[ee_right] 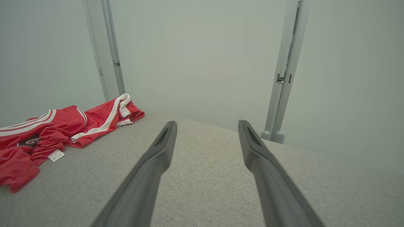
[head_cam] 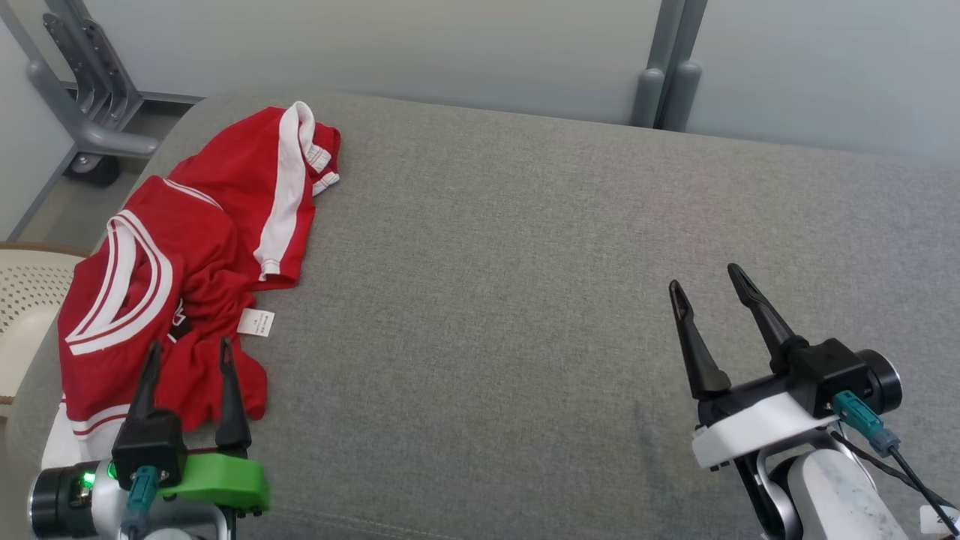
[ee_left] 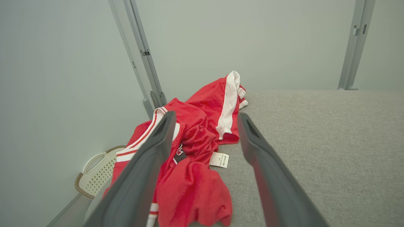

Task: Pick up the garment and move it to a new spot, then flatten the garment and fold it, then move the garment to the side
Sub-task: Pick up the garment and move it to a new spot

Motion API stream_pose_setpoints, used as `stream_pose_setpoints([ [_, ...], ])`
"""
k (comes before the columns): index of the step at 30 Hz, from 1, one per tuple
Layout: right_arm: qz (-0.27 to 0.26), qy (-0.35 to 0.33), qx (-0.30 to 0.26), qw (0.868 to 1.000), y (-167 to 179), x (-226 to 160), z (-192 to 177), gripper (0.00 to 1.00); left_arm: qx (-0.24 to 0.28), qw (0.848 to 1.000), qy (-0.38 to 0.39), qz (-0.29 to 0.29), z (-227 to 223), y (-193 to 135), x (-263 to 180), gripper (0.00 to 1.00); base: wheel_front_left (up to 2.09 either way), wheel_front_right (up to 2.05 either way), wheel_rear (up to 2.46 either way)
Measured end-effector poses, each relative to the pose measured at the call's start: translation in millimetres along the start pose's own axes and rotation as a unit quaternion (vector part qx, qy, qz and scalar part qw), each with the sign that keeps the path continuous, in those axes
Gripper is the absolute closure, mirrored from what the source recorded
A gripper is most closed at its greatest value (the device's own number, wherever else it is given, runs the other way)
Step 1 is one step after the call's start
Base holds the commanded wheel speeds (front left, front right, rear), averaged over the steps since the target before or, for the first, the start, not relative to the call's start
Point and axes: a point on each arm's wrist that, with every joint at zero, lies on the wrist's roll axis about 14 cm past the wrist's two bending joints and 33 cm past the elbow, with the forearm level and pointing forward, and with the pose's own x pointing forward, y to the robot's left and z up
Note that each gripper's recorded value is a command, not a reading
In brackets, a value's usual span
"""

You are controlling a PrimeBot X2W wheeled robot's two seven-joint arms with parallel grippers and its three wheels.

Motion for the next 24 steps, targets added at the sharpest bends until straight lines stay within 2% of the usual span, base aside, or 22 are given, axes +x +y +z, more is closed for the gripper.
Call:
stream_pose_setpoints([
  [11,-0.003,-0.006,-0.006,1.0,-7,2,3,0.0,0.018,1.0,-0.002,-0.017,2,-14,42,0.0,0.0,0.0,0.0],
  [19,-0.011,-0.003,-0.012,1.0,-19,3,0,0.0,0.019,0.999,0.036,-0.026,-7,-28,73,0.0,0.0,0.0,0.0],
  [24,-0.01,-0.009,-0.017,1.0,-25,11,1,0.0,0.011,0.998,0.068,-0.003,-5,-18,105,0.0,0.0,0.0,0.0],
])
